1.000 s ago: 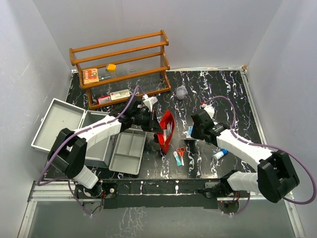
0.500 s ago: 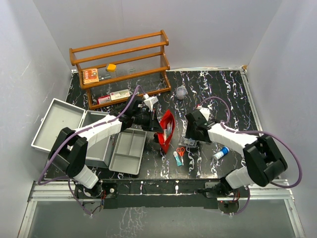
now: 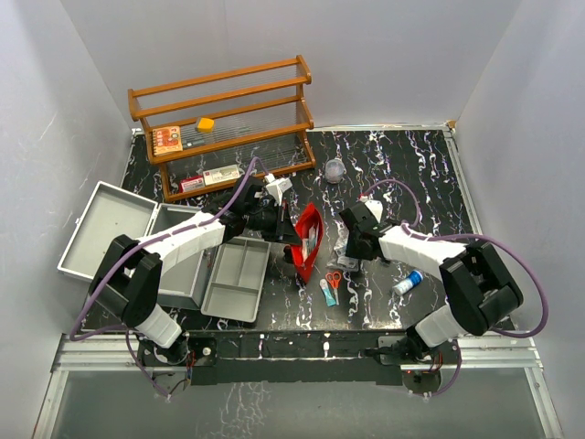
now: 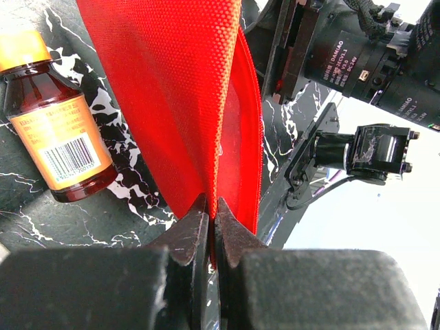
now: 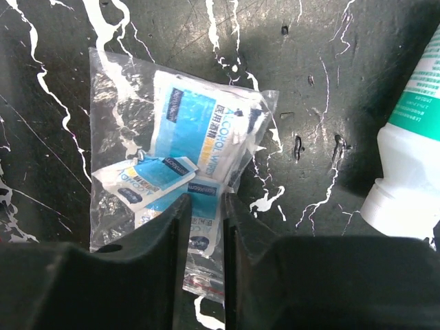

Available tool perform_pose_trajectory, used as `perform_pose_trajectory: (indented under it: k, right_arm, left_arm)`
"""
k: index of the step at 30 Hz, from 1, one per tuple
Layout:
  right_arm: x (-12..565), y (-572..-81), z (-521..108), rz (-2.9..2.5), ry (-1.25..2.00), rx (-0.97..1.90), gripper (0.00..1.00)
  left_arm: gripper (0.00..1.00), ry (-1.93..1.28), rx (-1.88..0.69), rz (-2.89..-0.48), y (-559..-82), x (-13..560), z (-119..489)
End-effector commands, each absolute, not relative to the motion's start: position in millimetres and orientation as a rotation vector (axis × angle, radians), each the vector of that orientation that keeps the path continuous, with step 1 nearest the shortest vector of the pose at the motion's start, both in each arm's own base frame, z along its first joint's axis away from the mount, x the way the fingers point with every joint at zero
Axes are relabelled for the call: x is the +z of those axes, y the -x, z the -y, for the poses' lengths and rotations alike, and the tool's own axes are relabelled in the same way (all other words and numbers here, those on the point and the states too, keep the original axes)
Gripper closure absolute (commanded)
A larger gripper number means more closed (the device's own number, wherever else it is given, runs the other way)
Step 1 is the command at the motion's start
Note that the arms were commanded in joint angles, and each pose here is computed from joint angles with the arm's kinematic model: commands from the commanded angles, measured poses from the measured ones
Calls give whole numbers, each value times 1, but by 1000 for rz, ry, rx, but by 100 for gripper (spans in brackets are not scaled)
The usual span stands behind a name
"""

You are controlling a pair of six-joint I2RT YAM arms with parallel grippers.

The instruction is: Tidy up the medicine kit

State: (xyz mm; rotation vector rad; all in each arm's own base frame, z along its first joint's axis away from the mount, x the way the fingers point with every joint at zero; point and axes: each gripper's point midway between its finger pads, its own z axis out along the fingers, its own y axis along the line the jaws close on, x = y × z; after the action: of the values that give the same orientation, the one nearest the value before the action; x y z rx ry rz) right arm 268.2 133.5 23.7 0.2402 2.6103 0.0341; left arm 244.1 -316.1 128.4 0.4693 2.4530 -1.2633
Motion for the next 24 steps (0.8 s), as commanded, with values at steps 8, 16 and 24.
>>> perform_pose_trajectory:
  k: [8, 16, 24]
  right_arm:
    - [48, -281, -140, -2503, -311, 135, 100]
    - [104, -287, -139, -2323, -383, 258, 100]
    - [185, -284, -153, -2088, -373, 535, 100]
  left_arm:
    - [100, -504, -1311, -2390, -245, 149, 324]
    - [100, -484, -1302, -2390, -247, 150, 324]
    - [100, -484, -1272, -2390, -250, 149, 322]
